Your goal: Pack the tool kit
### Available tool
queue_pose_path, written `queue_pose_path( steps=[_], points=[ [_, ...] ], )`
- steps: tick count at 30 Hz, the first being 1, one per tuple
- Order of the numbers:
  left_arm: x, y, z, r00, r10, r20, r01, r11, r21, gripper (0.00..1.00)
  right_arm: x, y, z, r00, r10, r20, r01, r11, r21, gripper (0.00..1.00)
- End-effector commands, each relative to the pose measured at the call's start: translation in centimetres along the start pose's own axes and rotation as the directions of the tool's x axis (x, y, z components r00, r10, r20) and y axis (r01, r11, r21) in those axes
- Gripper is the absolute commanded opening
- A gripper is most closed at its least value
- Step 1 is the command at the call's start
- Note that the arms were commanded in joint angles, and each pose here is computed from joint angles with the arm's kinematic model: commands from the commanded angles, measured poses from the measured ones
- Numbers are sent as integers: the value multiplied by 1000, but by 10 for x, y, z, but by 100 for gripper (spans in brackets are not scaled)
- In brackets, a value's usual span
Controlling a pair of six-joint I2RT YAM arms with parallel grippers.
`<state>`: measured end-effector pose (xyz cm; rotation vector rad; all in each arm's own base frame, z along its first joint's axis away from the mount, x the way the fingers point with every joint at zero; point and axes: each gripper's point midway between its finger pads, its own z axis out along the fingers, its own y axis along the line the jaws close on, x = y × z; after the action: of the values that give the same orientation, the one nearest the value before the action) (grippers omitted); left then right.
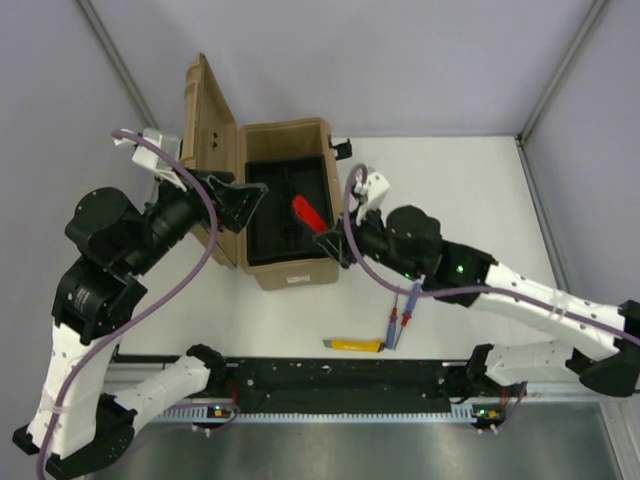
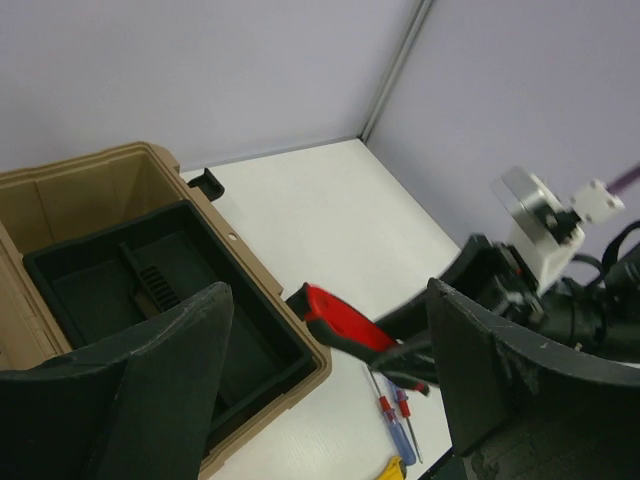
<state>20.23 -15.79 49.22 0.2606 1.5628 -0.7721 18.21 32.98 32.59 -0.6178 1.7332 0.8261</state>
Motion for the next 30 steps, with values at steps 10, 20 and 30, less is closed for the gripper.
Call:
queue_pose_path(
  steps=[10, 20, 30],
  points=[
    [-9, 6, -18, 998, 46, 48, -44, 998, -40, 82, -17, -82, 136, 964, 240, 110, -264, 855, 447, 12],
    [7, 13, -18, 998, 62, 4, -61, 996, -59, 82, 35, -119, 163, 967, 251, 37, -229, 799, 556, 13],
    [13, 20, -24, 997, 76, -2, -76, 993, -89, 82, 65, -134, 186, 961, 276, -6, -213, 756, 619, 24]
  ],
)
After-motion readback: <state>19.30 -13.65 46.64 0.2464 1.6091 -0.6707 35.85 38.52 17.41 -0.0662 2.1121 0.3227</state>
